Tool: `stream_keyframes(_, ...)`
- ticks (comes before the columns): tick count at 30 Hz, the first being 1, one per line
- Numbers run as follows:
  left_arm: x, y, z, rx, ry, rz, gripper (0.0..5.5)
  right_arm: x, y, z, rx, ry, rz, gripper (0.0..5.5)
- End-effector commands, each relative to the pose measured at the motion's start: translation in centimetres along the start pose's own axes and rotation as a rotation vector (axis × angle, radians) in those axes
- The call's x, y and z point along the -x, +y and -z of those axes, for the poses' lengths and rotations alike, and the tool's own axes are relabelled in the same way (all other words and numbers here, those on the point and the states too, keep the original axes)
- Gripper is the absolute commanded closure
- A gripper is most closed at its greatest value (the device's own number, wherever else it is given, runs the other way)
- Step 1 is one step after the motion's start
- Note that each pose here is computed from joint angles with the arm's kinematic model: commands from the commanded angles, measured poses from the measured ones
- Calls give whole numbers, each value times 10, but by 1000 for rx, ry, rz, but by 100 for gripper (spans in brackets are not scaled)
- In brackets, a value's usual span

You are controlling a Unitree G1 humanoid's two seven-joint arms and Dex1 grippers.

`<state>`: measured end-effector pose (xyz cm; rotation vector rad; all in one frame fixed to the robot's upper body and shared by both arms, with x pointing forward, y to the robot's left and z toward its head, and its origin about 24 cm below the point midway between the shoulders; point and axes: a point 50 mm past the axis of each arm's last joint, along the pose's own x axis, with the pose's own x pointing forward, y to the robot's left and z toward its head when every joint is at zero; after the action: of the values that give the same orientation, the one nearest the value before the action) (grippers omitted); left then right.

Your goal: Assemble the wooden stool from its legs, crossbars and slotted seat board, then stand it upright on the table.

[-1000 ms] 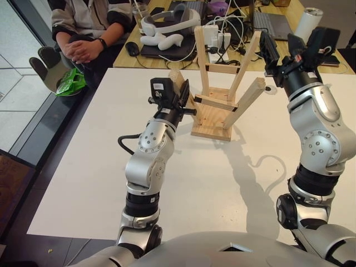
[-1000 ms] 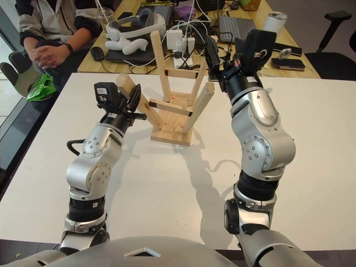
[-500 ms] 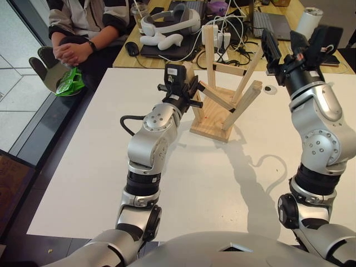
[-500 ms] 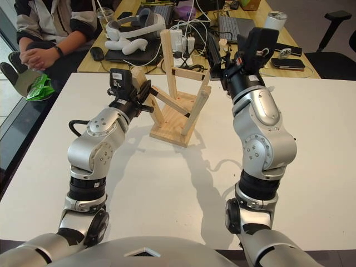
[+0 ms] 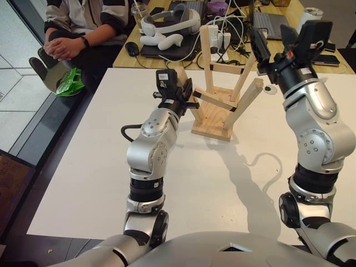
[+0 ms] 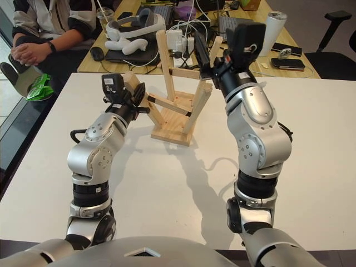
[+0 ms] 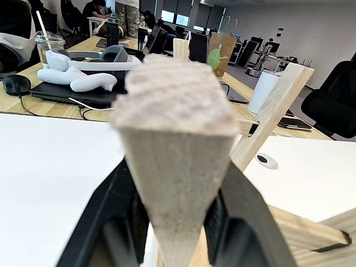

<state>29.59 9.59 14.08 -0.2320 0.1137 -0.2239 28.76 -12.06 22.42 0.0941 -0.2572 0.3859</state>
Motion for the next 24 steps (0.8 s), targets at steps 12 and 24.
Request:
stream_keyframes(12, 3, -8, 21, -80, 91, 0, 448, -2, 25, 40, 37, 260, -53, 166)
stream_keyframes(24, 3, -8, 16, -35, 60, -10, 368, -2, 24, 49, 33, 287, -36, 166)
